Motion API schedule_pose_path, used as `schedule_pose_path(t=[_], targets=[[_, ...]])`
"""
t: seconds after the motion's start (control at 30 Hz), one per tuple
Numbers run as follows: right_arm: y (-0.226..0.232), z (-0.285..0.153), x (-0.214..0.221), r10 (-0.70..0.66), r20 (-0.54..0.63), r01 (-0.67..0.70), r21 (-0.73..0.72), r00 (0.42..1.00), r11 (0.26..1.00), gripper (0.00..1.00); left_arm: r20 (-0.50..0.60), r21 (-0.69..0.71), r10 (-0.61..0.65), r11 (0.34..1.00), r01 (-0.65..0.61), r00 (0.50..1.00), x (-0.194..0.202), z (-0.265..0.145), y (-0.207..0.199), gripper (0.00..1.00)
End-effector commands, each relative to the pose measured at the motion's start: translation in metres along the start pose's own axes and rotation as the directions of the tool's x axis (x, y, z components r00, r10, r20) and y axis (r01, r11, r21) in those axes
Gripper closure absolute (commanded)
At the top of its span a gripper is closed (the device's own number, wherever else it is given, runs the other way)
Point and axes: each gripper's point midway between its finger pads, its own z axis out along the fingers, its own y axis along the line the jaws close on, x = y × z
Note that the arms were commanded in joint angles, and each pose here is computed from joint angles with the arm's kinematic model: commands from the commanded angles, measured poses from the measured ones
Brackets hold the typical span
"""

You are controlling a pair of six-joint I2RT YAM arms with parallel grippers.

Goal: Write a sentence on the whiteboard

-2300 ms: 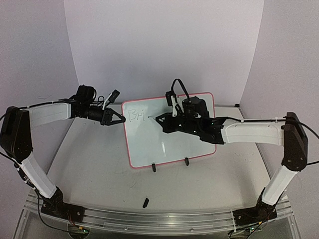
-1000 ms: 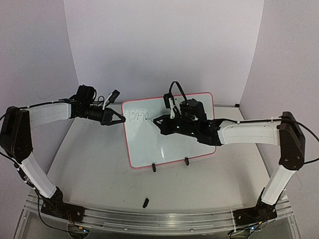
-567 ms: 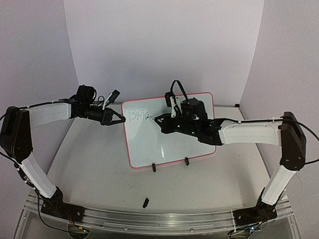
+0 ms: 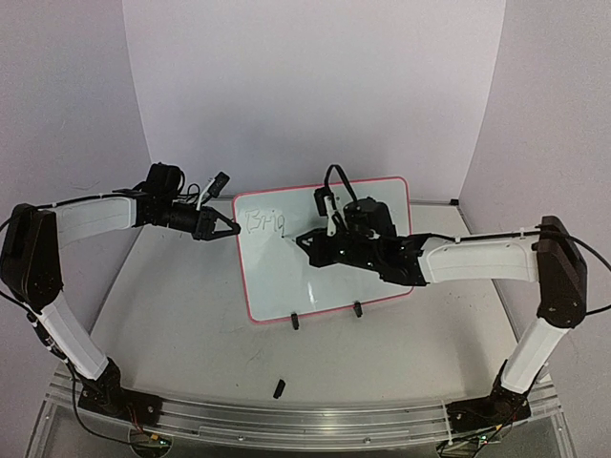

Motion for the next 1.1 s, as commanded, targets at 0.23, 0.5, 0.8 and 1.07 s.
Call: schedule_pose_path(t=[0.23, 0.5, 0.8, 1.07], targets=[[0.007, 0.01, 0.006, 0.029, -0.003, -0.029, 0.001, 1.0, 1.0, 1.0, 0.003, -0.033, 0.132, 0.991, -0.132, 0.991, -0.012, -0.002, -0.004, 1.0], [0.035, -0.001, -0.033, 0.062, 0.091, -0.051, -0.116, 0.994, 0.992, 1.0, 0.002, -0.031, 0.131, 0.991, -0.131, 0.991, -0.011, -0.002, -0.004, 1.0], [0.019, -0.032, -0.068, -0.006, 0.198, 0.006, 0.002, 0.98, 1.0, 1.0, 0.002, -0.031, 0.13, 0.991, -0.13, 0.991, -0.012, -0.002, -0.004, 1.0], [0.007, -0.019, -0.071, -0.02, 0.192, 0.013, 0.04, 0.981, 0.999, 1.0, -0.003, -0.029, 0.124, 0.992, -0.124, 0.992, -0.009, 0.0, -0.002, 1.0]])
